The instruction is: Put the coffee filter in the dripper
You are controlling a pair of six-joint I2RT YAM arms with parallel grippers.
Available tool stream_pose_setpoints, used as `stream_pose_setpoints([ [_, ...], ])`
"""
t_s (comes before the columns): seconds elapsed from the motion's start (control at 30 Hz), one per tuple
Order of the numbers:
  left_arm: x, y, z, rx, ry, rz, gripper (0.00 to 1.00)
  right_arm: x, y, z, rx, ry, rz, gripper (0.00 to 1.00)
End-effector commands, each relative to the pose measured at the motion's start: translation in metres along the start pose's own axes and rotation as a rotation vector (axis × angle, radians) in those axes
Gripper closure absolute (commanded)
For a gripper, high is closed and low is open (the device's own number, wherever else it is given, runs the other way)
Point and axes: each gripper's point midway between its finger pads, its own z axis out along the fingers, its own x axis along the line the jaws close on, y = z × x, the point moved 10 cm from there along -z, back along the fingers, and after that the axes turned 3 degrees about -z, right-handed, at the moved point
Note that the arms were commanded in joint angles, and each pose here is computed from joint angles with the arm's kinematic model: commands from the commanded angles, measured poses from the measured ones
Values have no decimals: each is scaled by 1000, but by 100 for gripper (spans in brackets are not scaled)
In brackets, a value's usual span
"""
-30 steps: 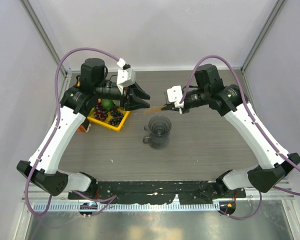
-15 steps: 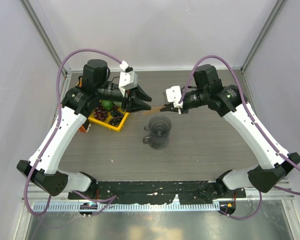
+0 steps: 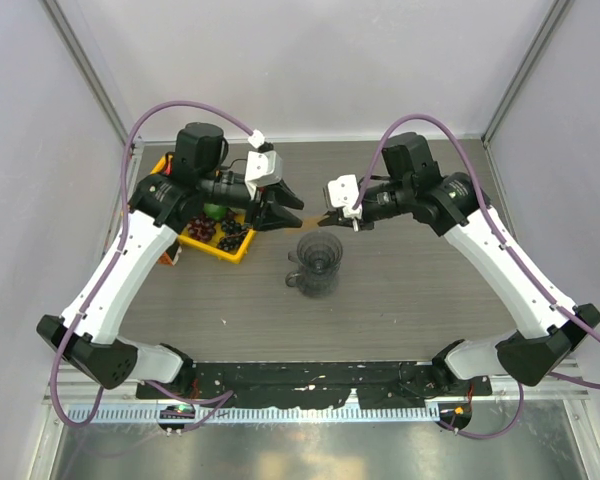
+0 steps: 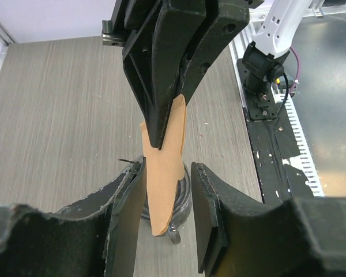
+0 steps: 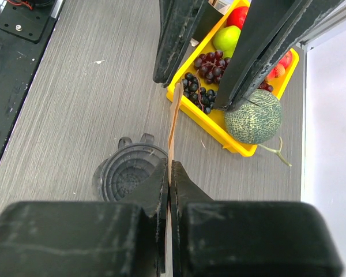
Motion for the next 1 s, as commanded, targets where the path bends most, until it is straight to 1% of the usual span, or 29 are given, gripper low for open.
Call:
stream_pose_setpoints([
  [0.0,-2,11,-3,-9,2,48,58,2,15,-8,-36,-32,-58,95],
  [0.2,-1,11,-2,-8,4,36,70,6,13,-9,-31,-19,-71,95],
  [0.53,1,10,-1,-4,9,38,72,6,17,-9,-45,-14,-89,95],
  [0.97,0,13,-3,-12,3,73,73,6,9,-7,-8,0,-82,95],
])
